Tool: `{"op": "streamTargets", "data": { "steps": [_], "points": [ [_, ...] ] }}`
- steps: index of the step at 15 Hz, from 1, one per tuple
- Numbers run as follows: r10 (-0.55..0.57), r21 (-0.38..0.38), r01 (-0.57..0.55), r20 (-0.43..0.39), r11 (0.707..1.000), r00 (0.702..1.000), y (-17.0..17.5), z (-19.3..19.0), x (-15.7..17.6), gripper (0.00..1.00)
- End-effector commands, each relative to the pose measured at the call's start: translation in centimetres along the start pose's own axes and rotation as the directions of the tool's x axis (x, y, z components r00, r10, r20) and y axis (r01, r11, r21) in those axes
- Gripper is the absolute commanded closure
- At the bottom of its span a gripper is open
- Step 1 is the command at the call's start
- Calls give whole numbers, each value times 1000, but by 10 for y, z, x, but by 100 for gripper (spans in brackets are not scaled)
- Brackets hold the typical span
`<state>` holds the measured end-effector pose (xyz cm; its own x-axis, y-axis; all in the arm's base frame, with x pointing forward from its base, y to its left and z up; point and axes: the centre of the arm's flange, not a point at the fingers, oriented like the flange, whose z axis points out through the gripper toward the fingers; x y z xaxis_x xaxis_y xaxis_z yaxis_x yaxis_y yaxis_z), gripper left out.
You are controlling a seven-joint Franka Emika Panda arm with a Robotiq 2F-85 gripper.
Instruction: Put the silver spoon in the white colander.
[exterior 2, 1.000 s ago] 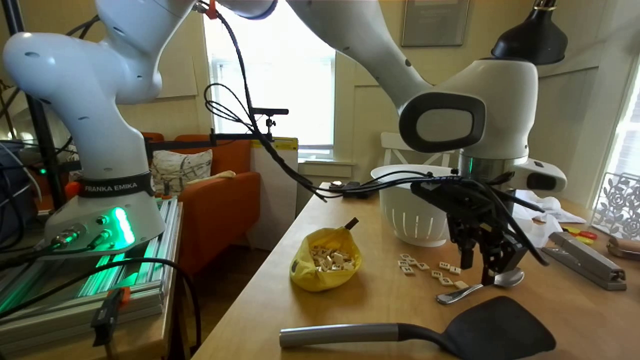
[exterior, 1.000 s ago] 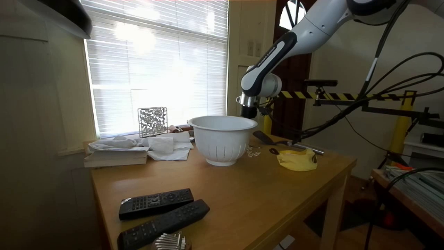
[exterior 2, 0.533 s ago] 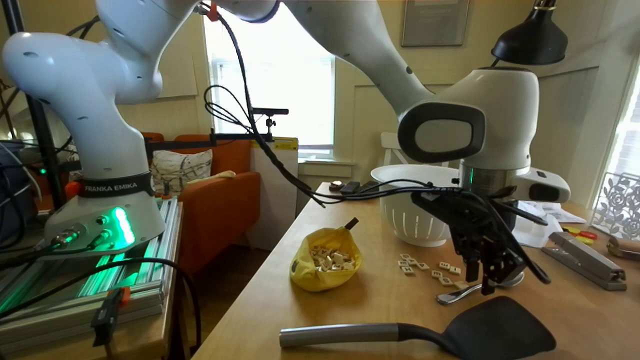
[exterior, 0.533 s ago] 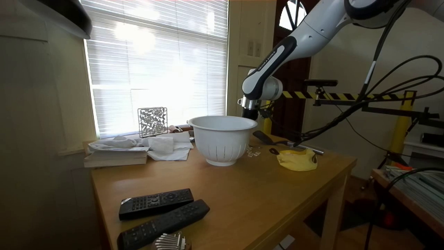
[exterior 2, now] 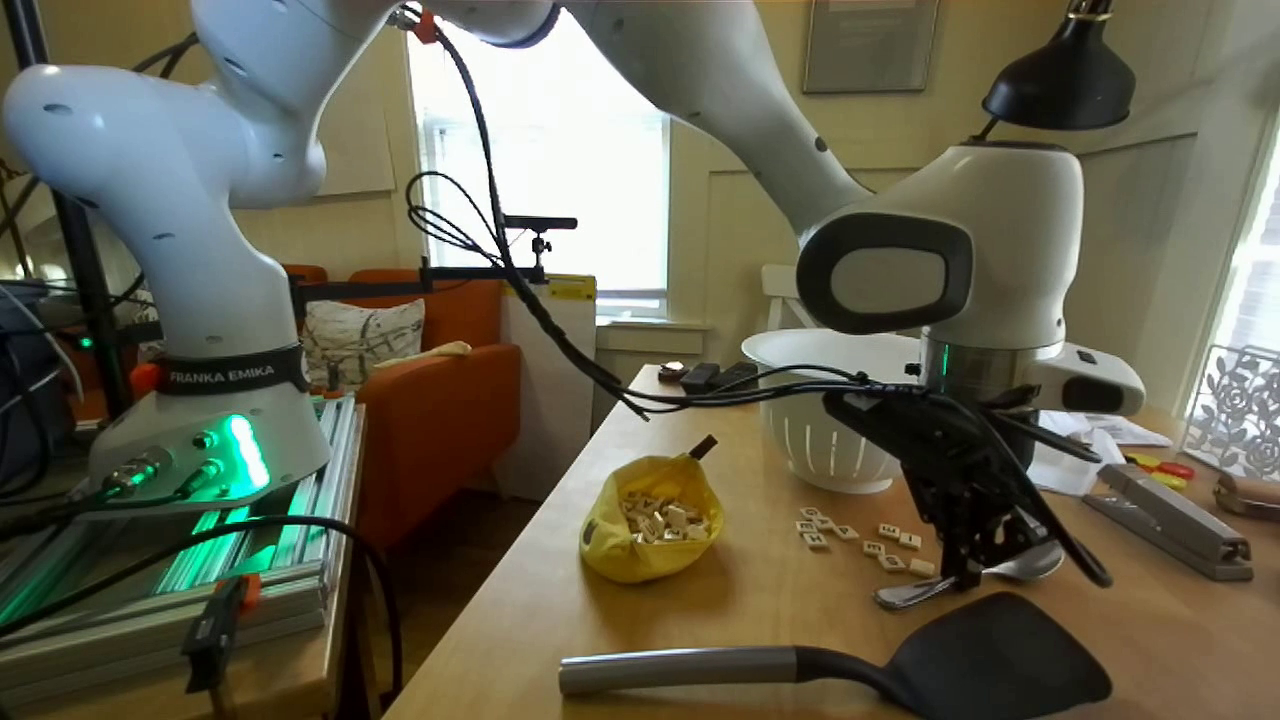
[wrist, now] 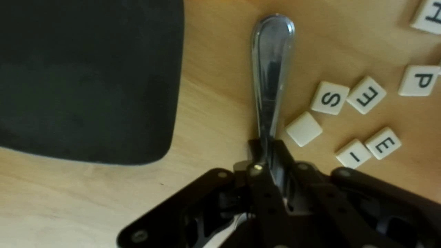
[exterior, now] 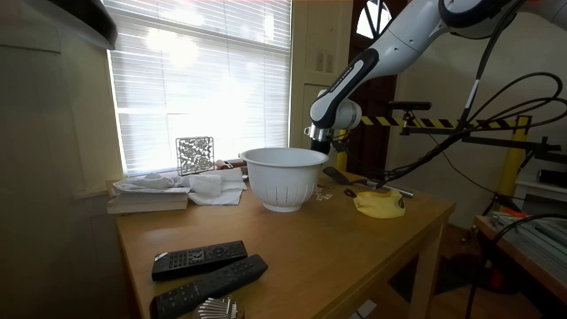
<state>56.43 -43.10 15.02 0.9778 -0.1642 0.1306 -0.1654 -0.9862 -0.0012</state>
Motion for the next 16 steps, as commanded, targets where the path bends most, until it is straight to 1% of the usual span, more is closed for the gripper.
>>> {"op": "streamTargets", "data": {
  "steps": [1, 2, 5, 7, 10, 12, 14, 16],
  "points": [
    [-30, -4, 30, -16, 1000, 999, -3, -38, 8, 96],
    [-49, -10, 49, -27, 999, 998, -5, -51, 10, 96],
    [-129, -17, 128, -59, 992, 990, -11, -106, 19, 97],
    [-193, -33, 191, -96, 981, 976, -13, -146, 23, 97],
    [-296, -82, 286, -159, 955, 942, -19, -200, 25, 97],
    [-372, -97, 360, -167, 928, 913, -24, -227, 22, 97],
    [-476, -74, 470, -142, 880, 868, -34, -246, 14, 97],
    [-568, -54, 565, -104, 823, 817, -47, -256, 2, 97]
  ]
}}
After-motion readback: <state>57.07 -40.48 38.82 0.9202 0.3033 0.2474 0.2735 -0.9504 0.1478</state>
